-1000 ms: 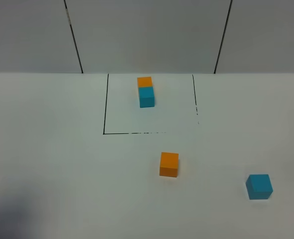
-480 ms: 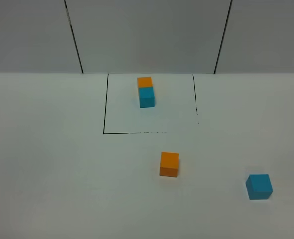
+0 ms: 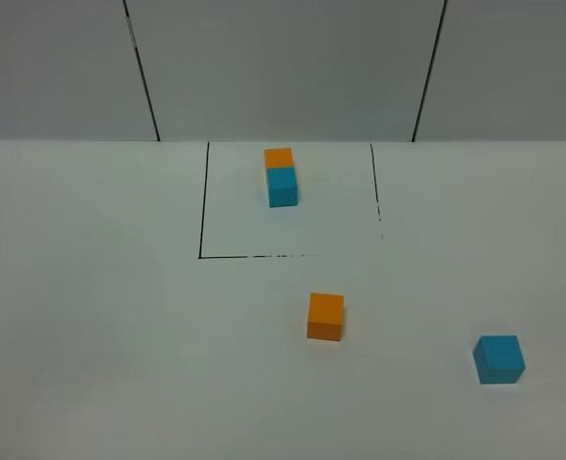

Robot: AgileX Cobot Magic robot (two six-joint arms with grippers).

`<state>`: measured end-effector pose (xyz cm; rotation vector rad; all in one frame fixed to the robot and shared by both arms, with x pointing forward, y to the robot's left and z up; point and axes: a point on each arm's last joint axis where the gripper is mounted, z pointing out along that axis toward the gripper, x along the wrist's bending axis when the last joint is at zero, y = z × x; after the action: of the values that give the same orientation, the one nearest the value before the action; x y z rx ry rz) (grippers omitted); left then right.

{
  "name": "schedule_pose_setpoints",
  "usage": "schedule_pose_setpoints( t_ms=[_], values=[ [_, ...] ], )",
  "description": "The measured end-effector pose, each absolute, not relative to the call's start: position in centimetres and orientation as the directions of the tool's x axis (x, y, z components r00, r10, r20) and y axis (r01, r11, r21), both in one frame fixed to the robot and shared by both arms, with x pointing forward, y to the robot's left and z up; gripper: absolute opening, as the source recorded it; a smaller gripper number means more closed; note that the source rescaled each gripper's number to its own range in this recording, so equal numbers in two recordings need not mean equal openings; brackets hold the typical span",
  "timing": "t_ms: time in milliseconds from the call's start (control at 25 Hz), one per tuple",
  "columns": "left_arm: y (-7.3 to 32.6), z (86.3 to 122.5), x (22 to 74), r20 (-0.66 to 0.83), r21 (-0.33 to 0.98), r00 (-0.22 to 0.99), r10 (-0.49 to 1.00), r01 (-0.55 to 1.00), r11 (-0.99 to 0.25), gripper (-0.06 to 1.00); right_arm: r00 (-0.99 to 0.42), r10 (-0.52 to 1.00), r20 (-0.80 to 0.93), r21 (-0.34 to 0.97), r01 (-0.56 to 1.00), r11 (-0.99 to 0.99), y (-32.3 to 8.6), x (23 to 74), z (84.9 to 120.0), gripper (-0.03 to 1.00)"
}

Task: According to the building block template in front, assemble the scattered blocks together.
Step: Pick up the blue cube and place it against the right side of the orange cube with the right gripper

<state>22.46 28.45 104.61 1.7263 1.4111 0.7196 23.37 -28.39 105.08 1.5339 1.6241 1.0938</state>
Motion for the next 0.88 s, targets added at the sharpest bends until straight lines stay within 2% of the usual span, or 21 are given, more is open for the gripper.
schedule_pose_setpoints(
  t_ms=[280, 880],
  values=[
    [28.76, 104.43, 22.56, -0.051, 0.837, 0.182, 0.982, 0.544, -0.057, 0.74, -0.111, 0.990, 0.089, 0.890, 0.455, -0.029, -28.39, 23.37, 105.08, 0.76],
    [28.76, 104.44, 22.56, -0.054, 0.838, 0.178, 0.982, 0.544, -0.053, 0.73, -0.111, 0.990, 0.089, 0.890, 0.455, -0.029, -28.39, 23.37, 105.08, 0.76]
  ],
)
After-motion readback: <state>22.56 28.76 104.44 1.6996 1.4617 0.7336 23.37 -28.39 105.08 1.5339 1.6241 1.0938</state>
